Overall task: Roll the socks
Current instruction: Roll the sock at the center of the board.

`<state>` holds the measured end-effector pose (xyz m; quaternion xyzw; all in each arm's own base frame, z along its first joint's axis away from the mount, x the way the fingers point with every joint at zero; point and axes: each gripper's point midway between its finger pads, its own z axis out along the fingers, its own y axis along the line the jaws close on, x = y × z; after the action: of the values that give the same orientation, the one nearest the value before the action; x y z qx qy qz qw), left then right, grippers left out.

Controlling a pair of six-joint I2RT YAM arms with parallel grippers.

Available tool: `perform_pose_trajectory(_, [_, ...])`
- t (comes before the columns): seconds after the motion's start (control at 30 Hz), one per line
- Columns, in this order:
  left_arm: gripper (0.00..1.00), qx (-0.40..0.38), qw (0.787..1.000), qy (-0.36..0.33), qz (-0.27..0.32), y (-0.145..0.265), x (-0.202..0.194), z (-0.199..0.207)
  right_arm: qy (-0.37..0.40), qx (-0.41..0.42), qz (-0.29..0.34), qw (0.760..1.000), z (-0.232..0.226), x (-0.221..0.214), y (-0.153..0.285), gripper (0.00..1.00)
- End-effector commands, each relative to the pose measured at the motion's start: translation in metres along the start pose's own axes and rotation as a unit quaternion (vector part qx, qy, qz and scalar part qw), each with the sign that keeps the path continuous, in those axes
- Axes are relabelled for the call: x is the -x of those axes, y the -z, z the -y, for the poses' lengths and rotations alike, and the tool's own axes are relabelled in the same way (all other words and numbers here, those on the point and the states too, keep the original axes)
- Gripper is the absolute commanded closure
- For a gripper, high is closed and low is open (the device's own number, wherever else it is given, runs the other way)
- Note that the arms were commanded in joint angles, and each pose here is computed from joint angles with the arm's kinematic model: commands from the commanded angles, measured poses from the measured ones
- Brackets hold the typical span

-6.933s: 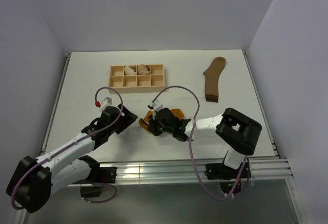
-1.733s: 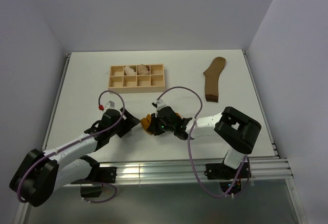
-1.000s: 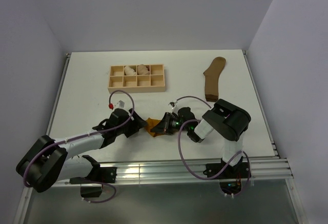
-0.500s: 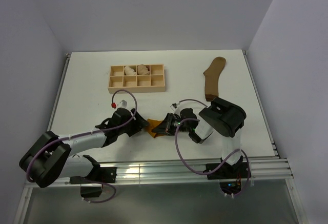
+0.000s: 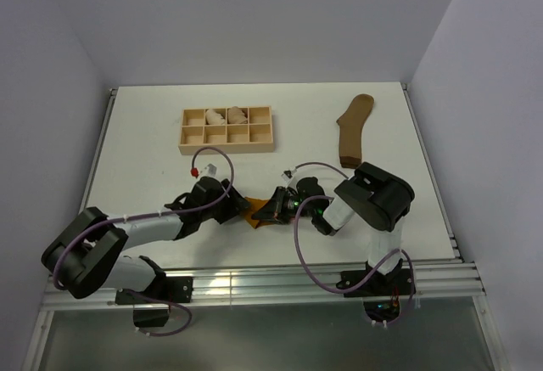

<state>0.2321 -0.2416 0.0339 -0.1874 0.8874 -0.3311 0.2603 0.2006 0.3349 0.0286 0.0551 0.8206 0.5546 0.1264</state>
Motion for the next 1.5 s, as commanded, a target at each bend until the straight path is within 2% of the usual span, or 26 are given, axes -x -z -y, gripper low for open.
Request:
perform_pose_trajectory(0.0, [0.44,0.001,1.0,-0.019,-0.006,-0.004,-0.002,0.004,0.011,-0.043,0.004,0.999,0.017,-0.001,0.0,0.98])
perform_pose_trajectory(0.17, [0.55,0.012,0.999,-0.028,-0.017,-0.007,-0.009,-0.001,0.035,-0.063,0.008,0.997,0.019,0.001,0.002,0.98])
perform_pose_trajectory(0.33, [0.76,0.022,0.998,-0.042,-0.027,-0.008,-0.013,-0.001,0.071,-0.081,0.024,0.994,0.016,0.011,0.005,0.94])
perform_pose_trajectory(0.37, [0.8,0.024,0.998,-0.044,-0.029,-0.008,-0.013,-0.002,0.074,-0.09,0.025,0.993,0.017,0.011,0.007,0.9])
perform_pose_trajectory(0.4, [0.84,0.025,0.998,-0.046,-0.03,-0.008,-0.014,-0.001,0.088,-0.08,0.035,0.992,0.005,0.016,0.011,0.76])
perform_pose_trajectory(0.47, [0.85,0.035,0.998,-0.049,-0.018,-0.009,-0.009,-0.004,0.11,-0.103,0.046,0.987,0.008,0.02,0.018,0.64])
perform_pose_trajectory(0.5, [0.88,0.036,0.998,-0.051,-0.017,-0.01,-0.009,-0.004,0.127,-0.095,0.061,0.985,-0.007,0.027,0.024,0.57])
perform_pose_trajectory(0.57, [0.9,0.04,0.998,-0.052,-0.019,-0.01,-0.009,-0.006,0.148,-0.14,0.08,0.976,0.001,0.034,0.038,0.53])
perform_pose_trajectory(0.6, [0.9,0.038,0.998,-0.054,-0.019,-0.011,-0.009,-0.004,0.162,-0.141,0.099,0.972,-0.009,0.04,0.046,0.52])
perform_pose_trajectory(0.7, [0.9,0.041,0.997,-0.057,-0.021,-0.012,-0.01,-0.004,0.173,-0.216,0.13,0.952,0.007,0.054,0.067,0.52])
perform_pose_trajectory(0.83, [0.92,0.045,0.997,-0.058,-0.02,-0.012,-0.009,-0.004,0.168,-0.292,0.132,0.932,0.033,0.057,0.081,0.56])
perform_pose_trajectory(1.07, [0.94,0.047,0.997,-0.058,-0.016,-0.012,-0.006,-0.002,0.144,-0.316,0.114,0.931,0.057,0.059,0.062,0.6])
perform_pose_trajectory(1.2, [0.95,0.054,0.996,-0.066,-0.01,-0.013,-0.002,-0.001,0.162,-0.322,0.106,0.927,0.06,0.074,0.045,0.61])
perform_pose_trajectory(1.33, [0.96,0.064,0.995,-0.072,-0.009,-0.016,0.002,-0.004,0.214,-0.32,0.099,0.918,0.051,0.108,0.03,0.61])
perform_pose_trajectory(1.37, [0.96,0.07,0.995,-0.071,-0.007,-0.016,0.004,-0.006,0.223,-0.314,0.113,0.916,0.038,0.127,0.027,0.61])
perform_pose_trajectory(1.47, [0.97,0.085,0.995,-0.059,0.006,-0.018,0.015,-0.01,0.252,-0.323,0.118,0.905,0.026,0.149,0.031,0.61])
